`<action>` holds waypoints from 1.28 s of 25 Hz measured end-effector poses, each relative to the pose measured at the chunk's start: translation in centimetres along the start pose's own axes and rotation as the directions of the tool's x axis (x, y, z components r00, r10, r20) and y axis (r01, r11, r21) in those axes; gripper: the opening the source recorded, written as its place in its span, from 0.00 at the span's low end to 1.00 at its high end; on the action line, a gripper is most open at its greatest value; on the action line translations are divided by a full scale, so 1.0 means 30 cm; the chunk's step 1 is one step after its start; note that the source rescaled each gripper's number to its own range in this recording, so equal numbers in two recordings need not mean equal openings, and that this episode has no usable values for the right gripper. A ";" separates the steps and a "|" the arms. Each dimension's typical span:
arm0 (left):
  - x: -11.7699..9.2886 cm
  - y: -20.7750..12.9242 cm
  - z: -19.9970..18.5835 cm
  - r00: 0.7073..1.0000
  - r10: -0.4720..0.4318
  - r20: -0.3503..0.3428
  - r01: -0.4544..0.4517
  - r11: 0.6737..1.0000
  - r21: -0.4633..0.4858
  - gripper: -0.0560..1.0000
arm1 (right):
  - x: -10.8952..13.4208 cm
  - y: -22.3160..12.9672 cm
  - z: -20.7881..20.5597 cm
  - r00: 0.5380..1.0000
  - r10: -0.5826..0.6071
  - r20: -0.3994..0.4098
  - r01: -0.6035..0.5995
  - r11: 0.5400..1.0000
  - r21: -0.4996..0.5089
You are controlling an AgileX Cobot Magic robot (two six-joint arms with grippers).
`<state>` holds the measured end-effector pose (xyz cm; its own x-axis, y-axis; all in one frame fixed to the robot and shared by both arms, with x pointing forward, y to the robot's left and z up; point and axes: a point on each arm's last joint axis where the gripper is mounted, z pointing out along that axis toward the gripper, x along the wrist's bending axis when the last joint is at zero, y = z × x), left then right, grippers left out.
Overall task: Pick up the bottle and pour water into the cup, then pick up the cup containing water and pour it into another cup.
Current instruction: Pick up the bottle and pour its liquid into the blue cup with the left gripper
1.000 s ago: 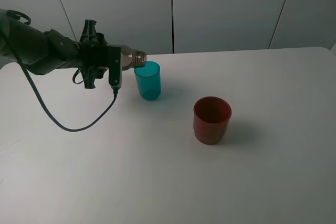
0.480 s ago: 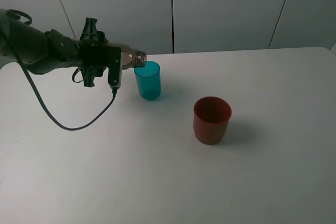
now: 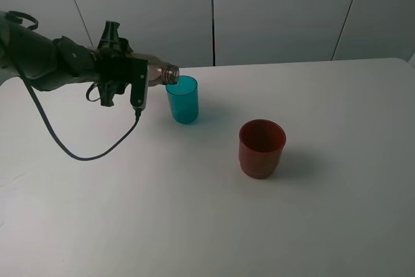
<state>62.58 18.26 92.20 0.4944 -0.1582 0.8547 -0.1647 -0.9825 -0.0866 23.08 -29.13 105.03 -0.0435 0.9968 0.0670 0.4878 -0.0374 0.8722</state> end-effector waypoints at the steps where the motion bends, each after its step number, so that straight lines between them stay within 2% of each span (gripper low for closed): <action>1: 0.000 0.000 0.000 1.000 0.002 0.000 -0.002 1.000 -0.001 0.05 | 0.000 0.000 0.000 1.000 0.000 0.000 0.000 1.000 0.000; 32: 0.009 -0.005 0.003 0.994 0.106 -0.028 -0.107 0.994 -0.022 0.05 | 0.000 0.000 0.000 1.000 0.000 0.000 0.000 1.000 0.000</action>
<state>62.80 18.37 92.41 0.4503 -0.2591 0.8545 -0.2352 -0.9576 -0.1664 23.08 -29.13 105.03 -0.0435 0.9968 0.0670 0.4878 -0.0374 0.8722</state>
